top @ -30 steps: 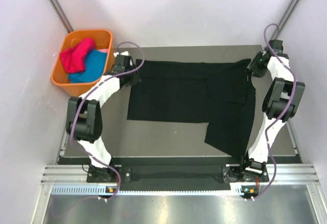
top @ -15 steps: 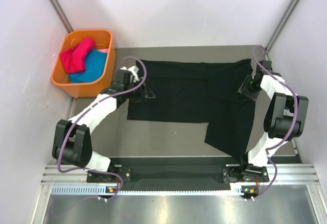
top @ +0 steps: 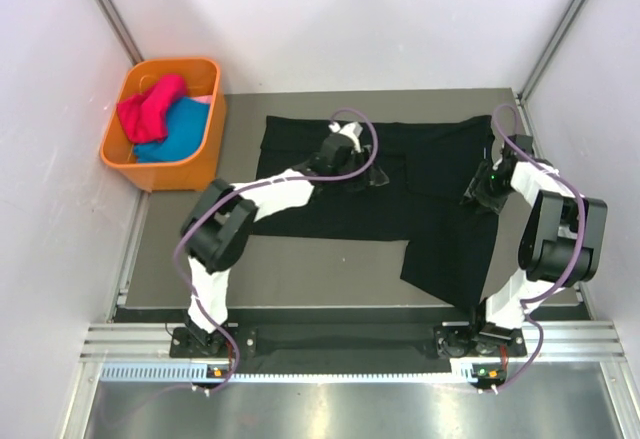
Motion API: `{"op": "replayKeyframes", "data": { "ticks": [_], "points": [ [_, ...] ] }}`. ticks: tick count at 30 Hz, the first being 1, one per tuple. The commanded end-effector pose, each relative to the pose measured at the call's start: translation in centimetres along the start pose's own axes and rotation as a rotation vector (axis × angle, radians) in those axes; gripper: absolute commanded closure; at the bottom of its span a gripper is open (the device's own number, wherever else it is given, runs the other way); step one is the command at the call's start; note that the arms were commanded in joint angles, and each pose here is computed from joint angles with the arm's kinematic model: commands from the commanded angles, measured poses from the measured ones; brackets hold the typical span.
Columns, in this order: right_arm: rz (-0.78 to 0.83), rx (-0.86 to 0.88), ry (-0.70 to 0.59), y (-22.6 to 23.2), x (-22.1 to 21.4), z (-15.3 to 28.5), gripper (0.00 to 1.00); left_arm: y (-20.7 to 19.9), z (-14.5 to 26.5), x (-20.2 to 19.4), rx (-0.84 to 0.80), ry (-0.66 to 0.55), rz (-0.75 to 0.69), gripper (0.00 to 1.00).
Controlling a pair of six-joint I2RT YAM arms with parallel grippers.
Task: Fold and stack the t-shirts
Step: Fold the tshirt
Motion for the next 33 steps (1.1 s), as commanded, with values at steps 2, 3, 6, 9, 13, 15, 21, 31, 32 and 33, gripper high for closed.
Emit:
{"op": "replayKeyframes", "data": {
  "ticks": [2, 3, 6, 9, 13, 15, 21, 31, 32, 33],
  "points": [
    [0.016, 0.078, -0.084, 1.4, 2.6, 0.9, 0.57, -1.3, -3.1, 3.3, -0.06, -0.121, -0.047, 0.52],
    [0.007, 0.069, -0.067, 1.1, 2.5, 0.7, 0.58, -1.4, -3.7, 3.4, -0.074, -0.125, -0.041, 0.54],
    [0.006, 0.062, -0.09, 1.0, 3.7, 1.0, 0.65, -1.3, -5.6, 2.2, -0.09, -0.116, -0.027, 0.62],
    [-0.012, 0.067, -0.071, 1.0, 4.1, 0.7, 0.66, -1.6, -6.9, 1.4, -0.12, -0.114, 0.01, 0.61],
    [0.001, 0.042, -0.079, 0.5, 4.5, 0.6, 0.66, -2.4, -8.3, 1.0, -0.135, -0.101, 0.007, 0.55],
    [0.0, 0.037, -0.074, 0.3, 4.5, 0.3, 0.66, -2.8, -9.1, 0.8, -0.134, -0.09, 0.003, 0.53],
    [-0.005, 0.032, -0.054, -0.1, 4.8, -0.6, 0.64, -2.5, -10.3, 0.4, -0.111, -0.081, 0.019, 0.46],
    [-0.011, 0.071, -0.04, 0.6, 5.0, -1.1, 0.68, -2.6, -12.5, -1.4, -0.132, -0.033, 0.066, 0.52],
    [-0.01, 0.072, -0.035, 0.6, 4.9, -1.1, 0.69, -2.8, -12.5, -1.3, -0.138, -0.033, 0.065, 0.52],
    [-0.009, 0.074, -0.04, 0.6, 5.0, -1.1, 0.7, -3.0, -12.6, -1.5, -0.138, -0.028, 0.064, 0.54]
  ]
}}
Point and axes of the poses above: each gripper's point midway between its finger pads, its own z axis back along the fingers, its own y axis along the line the jaws close on, x = y × z, the point moved 1 cm from there along z, back along the fingers, and after that the axes turned 15 degrees about -z, right-handed, at the moved point
